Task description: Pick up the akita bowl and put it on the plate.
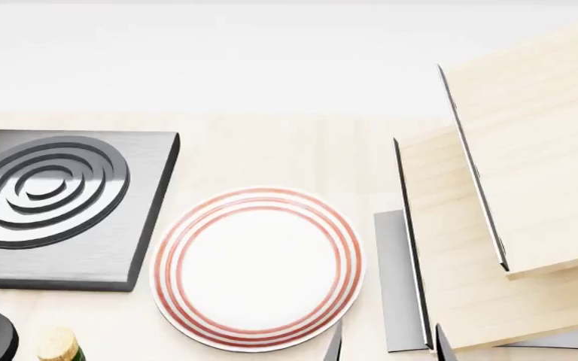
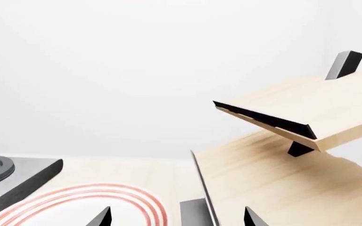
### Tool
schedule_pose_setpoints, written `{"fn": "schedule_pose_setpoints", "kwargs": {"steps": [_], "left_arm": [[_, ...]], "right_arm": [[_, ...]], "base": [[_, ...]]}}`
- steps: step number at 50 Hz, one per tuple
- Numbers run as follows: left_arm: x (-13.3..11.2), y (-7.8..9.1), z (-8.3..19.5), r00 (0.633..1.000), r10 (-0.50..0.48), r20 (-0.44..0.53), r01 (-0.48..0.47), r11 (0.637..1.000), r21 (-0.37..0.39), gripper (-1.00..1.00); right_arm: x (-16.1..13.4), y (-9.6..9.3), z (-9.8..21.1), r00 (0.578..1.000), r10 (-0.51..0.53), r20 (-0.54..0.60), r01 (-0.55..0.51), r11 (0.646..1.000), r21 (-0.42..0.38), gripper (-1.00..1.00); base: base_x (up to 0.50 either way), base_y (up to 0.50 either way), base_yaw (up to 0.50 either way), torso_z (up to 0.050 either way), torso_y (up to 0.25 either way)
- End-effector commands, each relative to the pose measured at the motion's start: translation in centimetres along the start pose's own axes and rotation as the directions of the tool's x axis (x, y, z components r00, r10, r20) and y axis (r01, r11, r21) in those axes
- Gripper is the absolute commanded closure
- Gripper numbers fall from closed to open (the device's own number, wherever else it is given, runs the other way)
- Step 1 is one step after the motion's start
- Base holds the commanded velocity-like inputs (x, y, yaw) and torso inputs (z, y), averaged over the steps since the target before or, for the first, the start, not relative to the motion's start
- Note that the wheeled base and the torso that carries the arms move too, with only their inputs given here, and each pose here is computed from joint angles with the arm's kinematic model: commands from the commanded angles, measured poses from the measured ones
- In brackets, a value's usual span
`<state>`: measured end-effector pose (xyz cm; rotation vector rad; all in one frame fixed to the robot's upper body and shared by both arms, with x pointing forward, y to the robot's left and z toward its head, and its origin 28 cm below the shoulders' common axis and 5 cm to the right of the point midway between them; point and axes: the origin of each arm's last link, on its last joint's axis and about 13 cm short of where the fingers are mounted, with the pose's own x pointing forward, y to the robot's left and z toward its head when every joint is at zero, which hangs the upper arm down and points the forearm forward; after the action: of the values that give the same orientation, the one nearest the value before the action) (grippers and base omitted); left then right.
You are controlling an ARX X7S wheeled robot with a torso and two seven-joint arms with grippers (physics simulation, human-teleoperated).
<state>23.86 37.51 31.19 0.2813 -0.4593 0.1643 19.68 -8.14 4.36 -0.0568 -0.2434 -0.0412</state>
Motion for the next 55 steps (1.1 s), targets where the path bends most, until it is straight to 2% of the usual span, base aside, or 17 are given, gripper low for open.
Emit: {"fn": "schedule_pose_setpoints", "kwargs": {"steps": [1, 19, 36, 38, 42, 45, 46, 47, 51, 52, 53, 54, 55], "left_arm": [[3.6, -1.6, 1.9, 0.999, -0.017, 0.041, 0.018, 1.0, -0.013, 1.0], [7.1, -4.3, 3.8, 0.995, -0.063, 0.071, 0.066, 0.997, -0.041, 1.0], [9.1, -6.3, 3.4, 0.993, -0.113, 0.037, 0.117, 0.986, -0.117, 1.0], [9.2, -6.6, 3.3, 0.991, -0.134, 0.021, 0.135, 0.977, -0.165, 1.0], [9.5, -6.9, 3.3, 0.99, -0.139, 0.01, 0.138, 0.972, -0.187, 1.0], [9.7, -7.1, 3.5, 0.987, -0.16, 0.001, 0.155, 0.955, -0.252, 1.0], [9.8, -7.1, 3.5, 0.987, -0.159, 0.0, 0.154, 0.956, -0.248, 1.0], [9.9, -7.2, 3.6, 0.984, -0.179, -0.008, 0.166, 0.929, -0.33, 1.0], [10.1, -7.6, 3.3, 0.982, -0.189, -0.013, 0.172, 0.917, -0.361, 1.0], [10.1, -7.6, 3.3, 0.976, -0.218, -0.019, 0.19, 0.889, -0.416, 1.0], [10.0, -7.8, 3.2, 0.976, -0.216, -0.018, 0.19, 0.895, -0.403, 1.0], [10.1, -7.9, 3.1, 0.972, -0.233, -0.027, 0.199, 0.879, -0.433, 1.0], [10.1, -7.9, 3.0, 0.974, -0.223, -0.024, 0.193, 0.889, -0.416, 1.0]], "right_arm": [[0.0, 0.0, -0.1, 1.0, 0.001, -0.004, -0.001, 1.0, 0.001, -1.0], [-0.2, -0.1, -0.3, 1.0, -0.002, -0.008, 0.002, 1.0, 0.004, -1.0], [-0.2, -0.1, -0.5, 1.0, -0.001, -0.014, 0.001, 1.0, -0.002, -1.0], [-0.2, -0.1, -0.5, 1.0, 0.0, -0.015, 0.0, 1.0, -0.001, -1.0], [-0.1, -0.1, -0.5, 1.0, -0.002, -0.019, 0.002, 1.0, 0.003, -1.0], [-0.1, -0.1, -0.6, 1.0, -0.001, -0.019, 0.001, 1.0, 0.002, -1.0], [-0.1, -0.2, -0.6, 1.0, -0.003, -0.02, 0.003, 1.0, 0.001, -1.0], [-0.1, -0.1, -0.7, 1.0, -0.002, -0.021, 0.002, 1.0, 0.001, -1.0], [-0.1, -0.1, -0.8, 1.0, -0.002, -0.023, 0.002, 1.0, 0.001, -1.0], [-0.1, -0.1, -0.8, 1.0, -0.002, -0.024, 0.002, 1.0, 0.0, -1.0], [-0.1, -0.1, -0.8, 1.0, -0.002, -0.025, 0.002, 1.0, 0.002, -1.0], [-0.1, -0.1, -0.9, 1.0, -0.001, -0.024, 0.002, 1.0, 0.001, -1.0], [-0.1, -0.1, -0.9, 1.0, -0.001, -0.024, 0.001, 1.0, 0.001, -1.0]], "base": [[0.0, 0.0, 0.0, 0.0, 0.0], [0.0, 0.0, 0.0, 0.0, 0.001], [0.0, 0.0, 0.0, 0.0, 0.001], [0.0, 0.0, 0.0, 0.0, 0.0], [0.0, 0.0, 0.0, 0.0, 0.0], [0.0, 0.0, 0.0, 0.0, 0.0], [0.0, 0.0, 0.0, 0.0, 0.0], [0.0, 0.0, 0.0, 0.0, 0.0], [0.0, 0.0, 0.0, 0.0, 0.003], [0.0, 0.0, 0.0, 0.0, 0.0], [0.0, 0.0, 0.0, 0.0, 0.0], [0.0, 0.0, 0.0, 0.0, 0.0], [0.0, 0.0, 0.0, 0.0, 0.0]]}}
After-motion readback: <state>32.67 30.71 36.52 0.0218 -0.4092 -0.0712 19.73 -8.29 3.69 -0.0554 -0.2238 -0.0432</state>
